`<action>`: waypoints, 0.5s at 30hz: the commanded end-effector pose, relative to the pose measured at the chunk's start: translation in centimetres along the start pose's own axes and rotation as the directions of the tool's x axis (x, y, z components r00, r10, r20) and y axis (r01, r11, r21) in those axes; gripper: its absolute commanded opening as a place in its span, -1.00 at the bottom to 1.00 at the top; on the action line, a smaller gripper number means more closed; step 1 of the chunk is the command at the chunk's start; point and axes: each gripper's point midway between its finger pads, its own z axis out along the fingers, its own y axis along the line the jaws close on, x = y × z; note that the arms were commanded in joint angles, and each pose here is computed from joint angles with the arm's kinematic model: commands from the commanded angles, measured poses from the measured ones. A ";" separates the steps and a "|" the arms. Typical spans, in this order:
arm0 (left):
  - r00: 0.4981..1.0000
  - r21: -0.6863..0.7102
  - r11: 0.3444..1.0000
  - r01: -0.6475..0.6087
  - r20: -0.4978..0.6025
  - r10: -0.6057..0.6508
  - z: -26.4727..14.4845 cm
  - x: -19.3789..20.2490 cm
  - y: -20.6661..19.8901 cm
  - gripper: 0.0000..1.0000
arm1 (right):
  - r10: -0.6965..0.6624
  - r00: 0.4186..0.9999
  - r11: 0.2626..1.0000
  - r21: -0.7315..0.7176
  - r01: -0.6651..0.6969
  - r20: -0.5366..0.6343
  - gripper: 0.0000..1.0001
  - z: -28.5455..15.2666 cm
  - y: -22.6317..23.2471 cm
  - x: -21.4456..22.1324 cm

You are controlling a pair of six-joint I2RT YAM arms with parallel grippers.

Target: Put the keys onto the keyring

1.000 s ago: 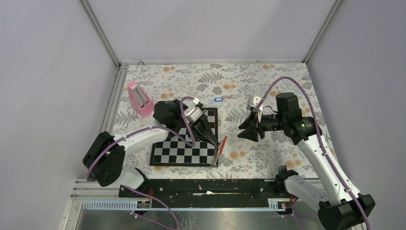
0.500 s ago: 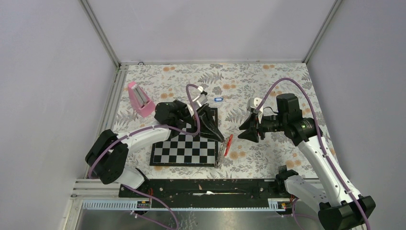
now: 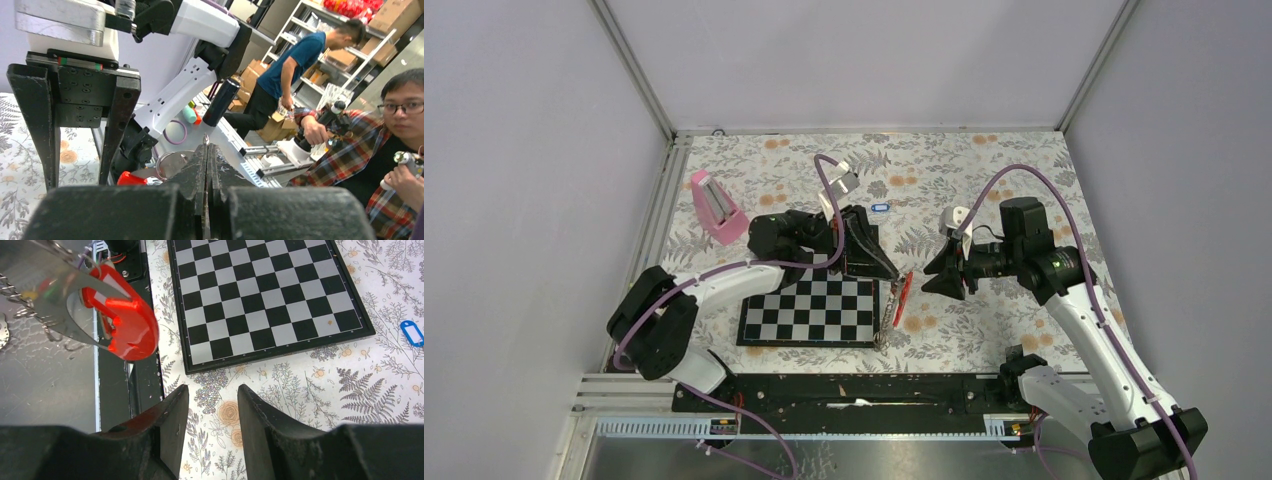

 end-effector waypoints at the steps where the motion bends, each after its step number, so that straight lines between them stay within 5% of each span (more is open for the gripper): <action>1: 0.991 0.036 0.998 -0.049 0.124 0.044 0.7 -3.2 -1.7 -1.00 | -0.016 1.000 1.000 0.007 0.016 0.001 -0.04 -0.2 0.1 0.1; 15: 0.953 0.007 0.993 0.122 0.278 -0.119 -0.3 -4.9 -0.8 -1.00 | -0.003 1.000 1.000 0.015 0.003 -0.006 -0.04 0.1 -0.2 0.6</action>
